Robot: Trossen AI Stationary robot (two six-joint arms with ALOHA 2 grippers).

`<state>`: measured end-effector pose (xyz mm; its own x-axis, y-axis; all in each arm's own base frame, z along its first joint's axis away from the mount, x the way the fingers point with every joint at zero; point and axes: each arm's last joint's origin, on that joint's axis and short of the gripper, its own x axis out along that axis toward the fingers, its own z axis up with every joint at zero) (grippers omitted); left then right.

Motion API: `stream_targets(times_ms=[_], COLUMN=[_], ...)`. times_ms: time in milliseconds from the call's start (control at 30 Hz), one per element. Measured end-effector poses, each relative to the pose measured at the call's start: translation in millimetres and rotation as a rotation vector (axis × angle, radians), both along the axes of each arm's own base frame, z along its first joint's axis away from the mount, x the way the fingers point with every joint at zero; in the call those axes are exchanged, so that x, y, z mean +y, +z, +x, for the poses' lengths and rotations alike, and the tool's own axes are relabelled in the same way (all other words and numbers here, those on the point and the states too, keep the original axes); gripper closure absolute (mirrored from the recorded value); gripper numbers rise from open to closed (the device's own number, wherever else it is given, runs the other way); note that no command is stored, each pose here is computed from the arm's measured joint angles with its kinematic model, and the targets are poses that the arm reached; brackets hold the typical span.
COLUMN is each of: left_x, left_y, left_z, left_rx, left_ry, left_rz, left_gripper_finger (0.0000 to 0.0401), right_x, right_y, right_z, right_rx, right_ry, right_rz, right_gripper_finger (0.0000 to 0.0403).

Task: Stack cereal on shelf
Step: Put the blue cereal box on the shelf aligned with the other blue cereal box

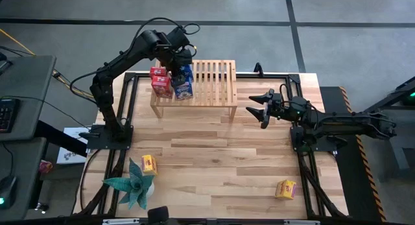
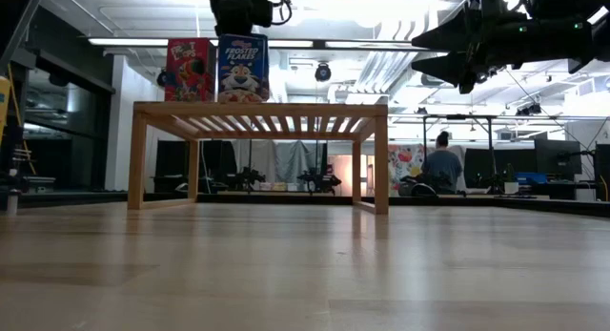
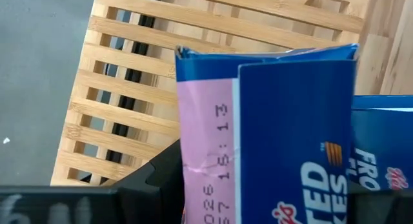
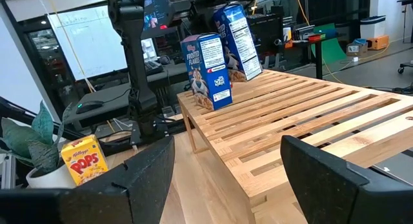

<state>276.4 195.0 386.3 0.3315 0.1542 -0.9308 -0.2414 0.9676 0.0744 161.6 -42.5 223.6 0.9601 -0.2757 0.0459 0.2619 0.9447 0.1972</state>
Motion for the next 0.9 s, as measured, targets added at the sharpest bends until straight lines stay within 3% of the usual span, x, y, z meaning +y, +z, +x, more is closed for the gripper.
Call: stream_targets(times_ms=[267, 667, 900], left_x=[9, 12, 13], left_y=[-21, -22, -22], left_z=[11, 12, 12], left_rx=[0.09, 0.101, 0.094], left_ry=[-0.01, 0.0, 0.029], left_rz=[-0.031, -0.005, 0.001], left_gripper_finger=[0.0239, 0.0238, 0.0212], right_x=[0, -1, -1], right_y=[0, 0, 0], right_z=[0, 0, 0], right_rx=[0.0, 0.006, 0.006], right_ry=[0.0, -0.035, -0.036], right_rz=[0.0, -0.02, -0.02], right_gripper_finger=[0.0128, 0.0128, 0.0128])
